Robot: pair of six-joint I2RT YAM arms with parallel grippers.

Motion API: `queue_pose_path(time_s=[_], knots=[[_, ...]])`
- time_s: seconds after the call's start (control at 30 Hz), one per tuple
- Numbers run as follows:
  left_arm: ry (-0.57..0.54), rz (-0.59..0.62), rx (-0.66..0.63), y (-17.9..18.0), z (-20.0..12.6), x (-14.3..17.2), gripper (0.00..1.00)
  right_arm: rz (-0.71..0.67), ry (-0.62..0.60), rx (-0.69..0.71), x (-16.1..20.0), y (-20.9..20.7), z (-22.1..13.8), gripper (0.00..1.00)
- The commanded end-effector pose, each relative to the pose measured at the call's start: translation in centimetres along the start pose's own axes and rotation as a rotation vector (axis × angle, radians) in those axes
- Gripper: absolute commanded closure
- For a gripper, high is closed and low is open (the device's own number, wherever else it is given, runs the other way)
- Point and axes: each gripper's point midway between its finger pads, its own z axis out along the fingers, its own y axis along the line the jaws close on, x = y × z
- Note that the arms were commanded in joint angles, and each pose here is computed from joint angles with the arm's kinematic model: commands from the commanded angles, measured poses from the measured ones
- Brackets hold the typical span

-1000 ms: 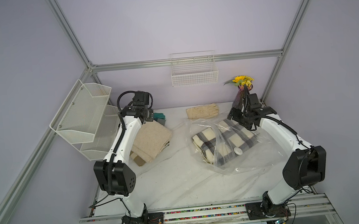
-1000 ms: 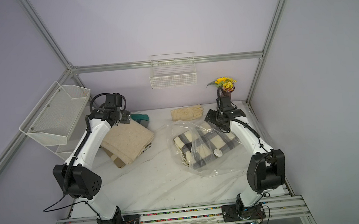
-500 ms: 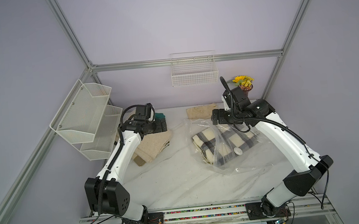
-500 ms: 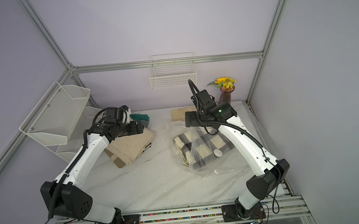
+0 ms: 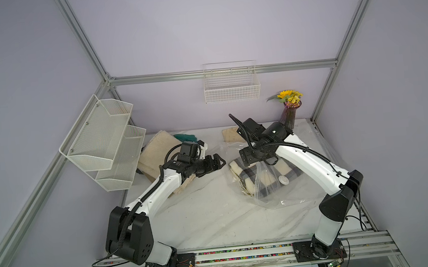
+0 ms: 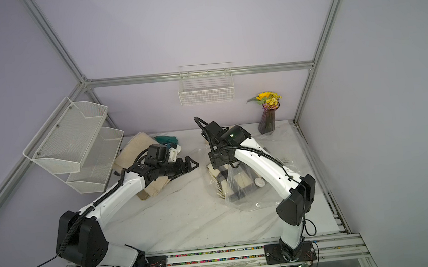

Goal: Take the scarf out of the vacuum bag
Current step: Take out the scarf from the vacuum bag.

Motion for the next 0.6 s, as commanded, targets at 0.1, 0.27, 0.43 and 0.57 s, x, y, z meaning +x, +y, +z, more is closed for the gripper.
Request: queue_pose_path(time_s=[0.1,0.27,0.43,0.57], knots=[[-0.028,0.025,0.121,-3.4,0.1,-0.9,0.05,-0.074,0.021,0.159,0.9,-2.0,1.1,0.23],[0.000,0.012,0.121,-3.2,1.0,-0.2,0.05,-0.093,0.037,0.191,1.1,-2.2,2.0,0.45],[0.009,0.010,0.113,-3.0,1.6,0.1,0.04,-0.093,0.010,0.180,0.6,-2.0,1.7,0.88],[0.019,0.006,0.103,-2.4,2.3,0.4,0.04,-0.096,0.005,0.176,0.4,-1.9,1.3,0.97]])
